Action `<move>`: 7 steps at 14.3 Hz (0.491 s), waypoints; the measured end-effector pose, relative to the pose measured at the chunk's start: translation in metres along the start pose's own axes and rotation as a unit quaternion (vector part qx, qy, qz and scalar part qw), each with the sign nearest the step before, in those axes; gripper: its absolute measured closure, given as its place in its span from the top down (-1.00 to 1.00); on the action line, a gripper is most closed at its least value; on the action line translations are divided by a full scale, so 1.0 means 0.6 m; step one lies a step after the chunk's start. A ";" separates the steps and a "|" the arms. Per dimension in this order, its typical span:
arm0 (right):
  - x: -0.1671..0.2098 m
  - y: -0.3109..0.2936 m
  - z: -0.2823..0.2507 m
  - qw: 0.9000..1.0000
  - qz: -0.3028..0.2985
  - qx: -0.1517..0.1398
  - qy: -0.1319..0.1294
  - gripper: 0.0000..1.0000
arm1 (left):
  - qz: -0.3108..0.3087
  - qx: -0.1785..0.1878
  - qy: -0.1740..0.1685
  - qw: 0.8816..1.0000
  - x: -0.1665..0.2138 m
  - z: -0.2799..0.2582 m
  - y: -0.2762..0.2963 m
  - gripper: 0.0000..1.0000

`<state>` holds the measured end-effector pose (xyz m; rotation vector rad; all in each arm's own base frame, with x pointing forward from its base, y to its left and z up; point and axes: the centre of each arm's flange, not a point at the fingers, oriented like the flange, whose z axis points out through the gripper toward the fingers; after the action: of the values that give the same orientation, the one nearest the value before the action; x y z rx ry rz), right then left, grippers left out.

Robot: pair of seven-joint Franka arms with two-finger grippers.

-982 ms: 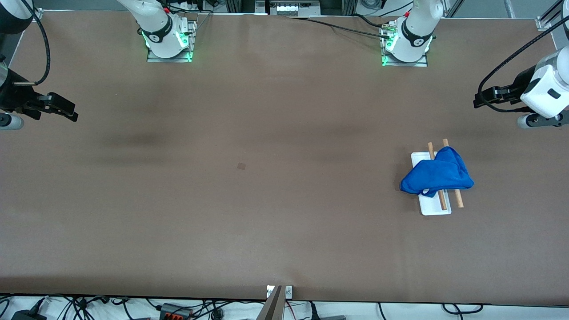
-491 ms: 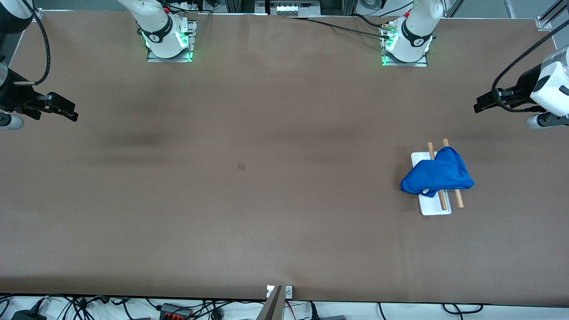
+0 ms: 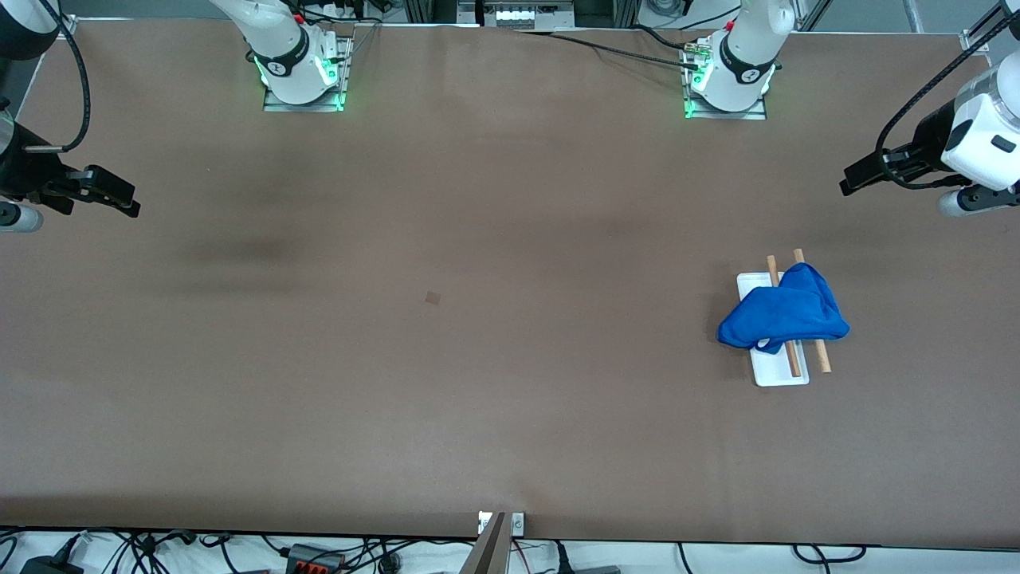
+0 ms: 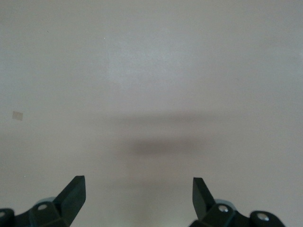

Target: Pass towel and hang on rack

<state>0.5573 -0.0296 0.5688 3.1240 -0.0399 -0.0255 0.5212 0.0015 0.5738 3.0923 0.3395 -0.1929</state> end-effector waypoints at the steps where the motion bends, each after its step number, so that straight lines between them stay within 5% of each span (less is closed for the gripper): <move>1: 0.000 0.000 0.000 1.000 0.000 0.000 0.000 1.00 | 0.001 0.000 -0.001 1.000 0.000 0.001 0.000 1.00; 7: 0.000 0.000 0.000 1.000 0.000 0.000 0.000 1.00 | 0.005 0.001 -0.003 1.000 -0.002 0.004 0.007 1.00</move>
<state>0.5572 -0.0296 0.5687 3.1240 -0.0395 -0.0264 0.5206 -0.0027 0.5715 3.0949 0.3231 -0.2019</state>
